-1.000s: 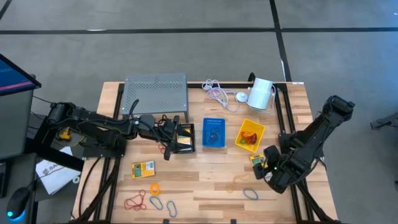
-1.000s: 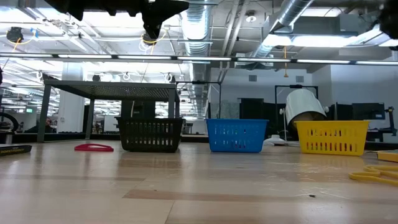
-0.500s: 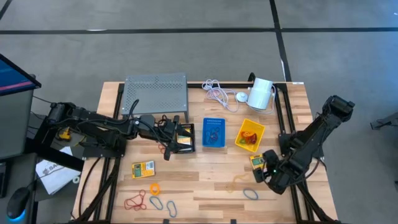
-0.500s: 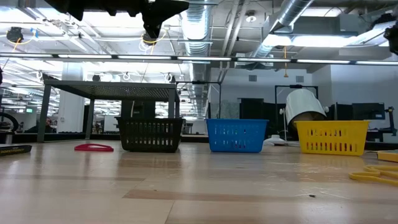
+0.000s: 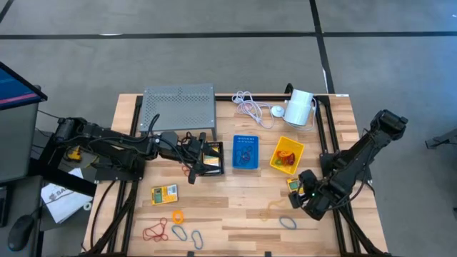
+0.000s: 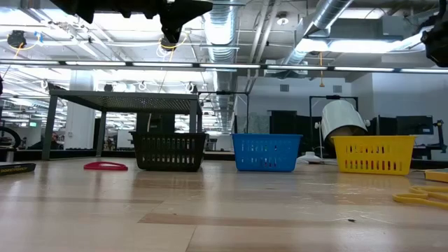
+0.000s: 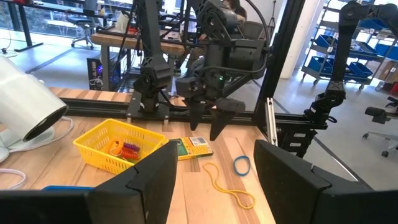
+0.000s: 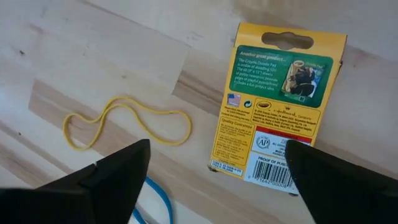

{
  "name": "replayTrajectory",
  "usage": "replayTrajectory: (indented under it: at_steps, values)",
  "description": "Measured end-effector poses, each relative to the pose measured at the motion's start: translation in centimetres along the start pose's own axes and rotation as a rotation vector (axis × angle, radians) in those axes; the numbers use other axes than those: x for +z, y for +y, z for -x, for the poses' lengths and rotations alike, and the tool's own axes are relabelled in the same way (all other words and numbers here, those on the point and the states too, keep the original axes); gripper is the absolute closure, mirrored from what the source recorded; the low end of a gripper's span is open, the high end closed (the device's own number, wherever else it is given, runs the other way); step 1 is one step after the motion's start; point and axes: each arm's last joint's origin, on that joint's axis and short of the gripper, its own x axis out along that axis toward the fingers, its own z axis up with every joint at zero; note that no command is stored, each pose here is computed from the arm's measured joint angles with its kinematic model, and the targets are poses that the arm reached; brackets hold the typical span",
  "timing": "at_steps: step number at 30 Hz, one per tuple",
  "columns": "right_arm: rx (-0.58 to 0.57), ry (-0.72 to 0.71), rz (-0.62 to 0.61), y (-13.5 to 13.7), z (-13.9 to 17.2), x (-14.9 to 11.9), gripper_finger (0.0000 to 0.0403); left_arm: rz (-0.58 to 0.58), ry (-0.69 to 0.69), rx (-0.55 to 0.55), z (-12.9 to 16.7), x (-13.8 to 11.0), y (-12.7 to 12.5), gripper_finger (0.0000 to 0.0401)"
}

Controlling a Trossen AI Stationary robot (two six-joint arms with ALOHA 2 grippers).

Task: Pick & Place Office Desk Supplies
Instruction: Put the crayon box into the black basket

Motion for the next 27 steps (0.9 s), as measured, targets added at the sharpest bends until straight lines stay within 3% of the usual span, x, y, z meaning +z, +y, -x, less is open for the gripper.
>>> replayTrajectory:
  at_steps: [3,14,27]
  values:
    - [-0.001,0.001,0.000,0.00,0.00,0.00,0.0007,0.000,0.000,0.000,0.00,0.00,0.00,0.0193]
    - [-0.041,0.004,0.016,-0.35,0.01,0.10,0.0008,0.000,0.001,0.000,0.00,-0.01,0.00,0.0193]
    - [0.012,-0.045,0.033,-0.71,-0.97,0.04,0.0005,0.000,0.005,0.001,0.00,-0.04,0.01,0.0193]
